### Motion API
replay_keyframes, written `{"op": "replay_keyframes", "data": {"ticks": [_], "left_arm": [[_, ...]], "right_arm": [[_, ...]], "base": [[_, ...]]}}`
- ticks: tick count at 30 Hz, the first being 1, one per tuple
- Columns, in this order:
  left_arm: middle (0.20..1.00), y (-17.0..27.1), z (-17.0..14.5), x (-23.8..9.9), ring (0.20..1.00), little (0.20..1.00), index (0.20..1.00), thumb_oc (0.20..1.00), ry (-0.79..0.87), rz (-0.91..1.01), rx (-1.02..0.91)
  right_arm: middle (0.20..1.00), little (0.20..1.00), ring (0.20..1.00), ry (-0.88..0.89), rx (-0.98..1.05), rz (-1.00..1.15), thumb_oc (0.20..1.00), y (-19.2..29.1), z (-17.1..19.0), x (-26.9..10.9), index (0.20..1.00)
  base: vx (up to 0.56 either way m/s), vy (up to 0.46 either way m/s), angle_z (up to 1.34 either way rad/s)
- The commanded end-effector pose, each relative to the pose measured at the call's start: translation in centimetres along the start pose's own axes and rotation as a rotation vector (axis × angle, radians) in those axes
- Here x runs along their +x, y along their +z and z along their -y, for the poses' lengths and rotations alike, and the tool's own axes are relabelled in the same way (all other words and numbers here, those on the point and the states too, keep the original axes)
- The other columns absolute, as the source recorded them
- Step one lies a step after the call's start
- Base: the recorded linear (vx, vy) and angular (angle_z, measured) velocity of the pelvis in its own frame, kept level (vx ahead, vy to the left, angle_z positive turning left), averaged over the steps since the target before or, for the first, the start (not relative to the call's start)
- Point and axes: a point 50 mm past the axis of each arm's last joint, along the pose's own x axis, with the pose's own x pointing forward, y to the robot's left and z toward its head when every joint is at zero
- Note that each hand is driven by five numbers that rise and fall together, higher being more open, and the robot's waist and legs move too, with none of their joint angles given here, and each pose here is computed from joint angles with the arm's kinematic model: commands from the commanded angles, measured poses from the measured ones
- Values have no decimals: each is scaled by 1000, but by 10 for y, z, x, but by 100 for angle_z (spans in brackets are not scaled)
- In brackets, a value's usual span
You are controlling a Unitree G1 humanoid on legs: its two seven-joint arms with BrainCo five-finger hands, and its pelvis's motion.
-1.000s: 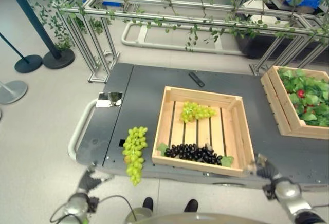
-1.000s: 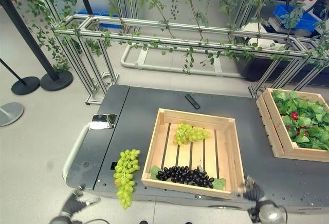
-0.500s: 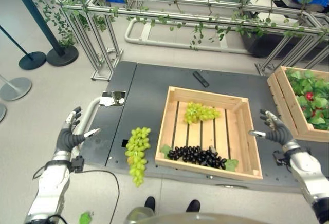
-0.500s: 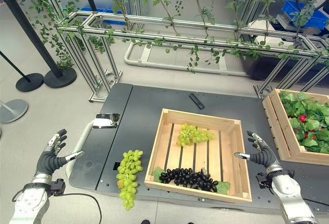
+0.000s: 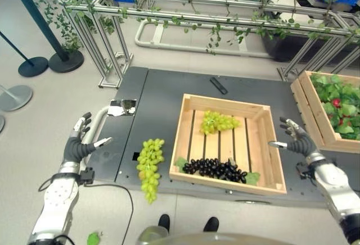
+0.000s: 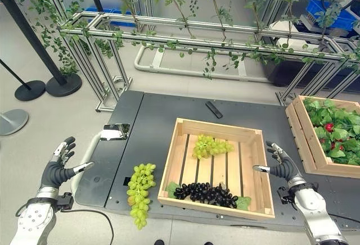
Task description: Pick up the fruits from the basket on one side to the basket on the other side
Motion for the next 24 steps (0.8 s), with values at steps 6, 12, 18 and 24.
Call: {"op": "replay_keyframes", "data": {"ticks": [6, 12, 18, 24], "left_arm": [[1000, 36, 1, 21, 1000, 1000, 1000, 1000, -4, 184, -46], [1000, 45, 7, 26, 1000, 1000, 1000, 1000, -26, 220, -56], [1000, 59, 10, 29, 1000, 1000, 1000, 1000, -49, 278, -59], [1000, 59, 11, 31, 1000, 1000, 1000, 1000, -36, 276, -61]], "right_arm": [[1000, 1000, 1000, 0, -366, 261, 1000, 109, 46, 57, 1000], [1000, 1000, 1000, -22, -580, 281, 1000, 163, 75, 78, 1000], [1000, 1000, 1000, -80, -735, 278, 1000, 204, 101, 83, 1000], [1000, 1000, 1000, -55, -801, 294, 1000, 220, 101, 82, 1000]], "base": [[-62, -13, 11], [-42, -16, 17], [-15, -48, 21], [2, -44, 12]]}}
